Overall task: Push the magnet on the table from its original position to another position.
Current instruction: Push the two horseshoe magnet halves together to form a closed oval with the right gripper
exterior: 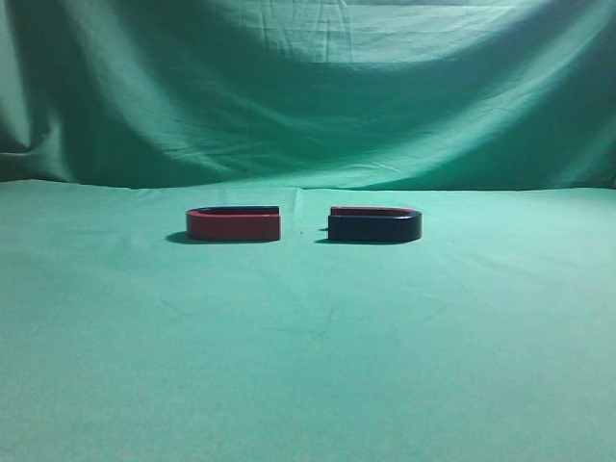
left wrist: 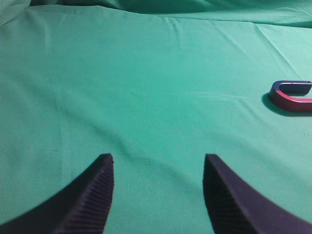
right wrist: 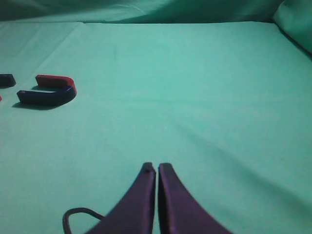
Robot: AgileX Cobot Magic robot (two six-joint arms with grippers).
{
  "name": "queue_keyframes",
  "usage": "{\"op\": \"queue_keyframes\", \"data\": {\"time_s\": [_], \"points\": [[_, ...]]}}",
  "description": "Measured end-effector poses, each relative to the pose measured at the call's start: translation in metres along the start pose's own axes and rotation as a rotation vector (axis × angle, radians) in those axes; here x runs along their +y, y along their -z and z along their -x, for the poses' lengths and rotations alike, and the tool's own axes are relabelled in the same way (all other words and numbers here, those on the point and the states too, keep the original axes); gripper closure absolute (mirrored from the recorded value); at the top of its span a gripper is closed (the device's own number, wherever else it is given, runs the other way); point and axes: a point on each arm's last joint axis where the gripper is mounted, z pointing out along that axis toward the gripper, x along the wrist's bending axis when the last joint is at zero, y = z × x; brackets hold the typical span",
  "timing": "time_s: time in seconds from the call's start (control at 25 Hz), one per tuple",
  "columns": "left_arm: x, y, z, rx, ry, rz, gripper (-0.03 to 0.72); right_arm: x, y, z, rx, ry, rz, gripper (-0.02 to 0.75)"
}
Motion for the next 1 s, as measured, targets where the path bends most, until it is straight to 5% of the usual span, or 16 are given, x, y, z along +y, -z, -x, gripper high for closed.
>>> {"op": "queue_keyframes", "data": {"time_s": [0.84,1.0], "points": [[0.0,0.0,0.0,0.0,0.0,0.0,0.289,0.0002,0.0,0.0001,-0.001,0.002,0.003,0.738],[0.0,0.0,0.0,0.0,0.0,0.0,0.289,0.0081,0.0001,0.0012,-0.015,0.051,0.095,0.738]]}}
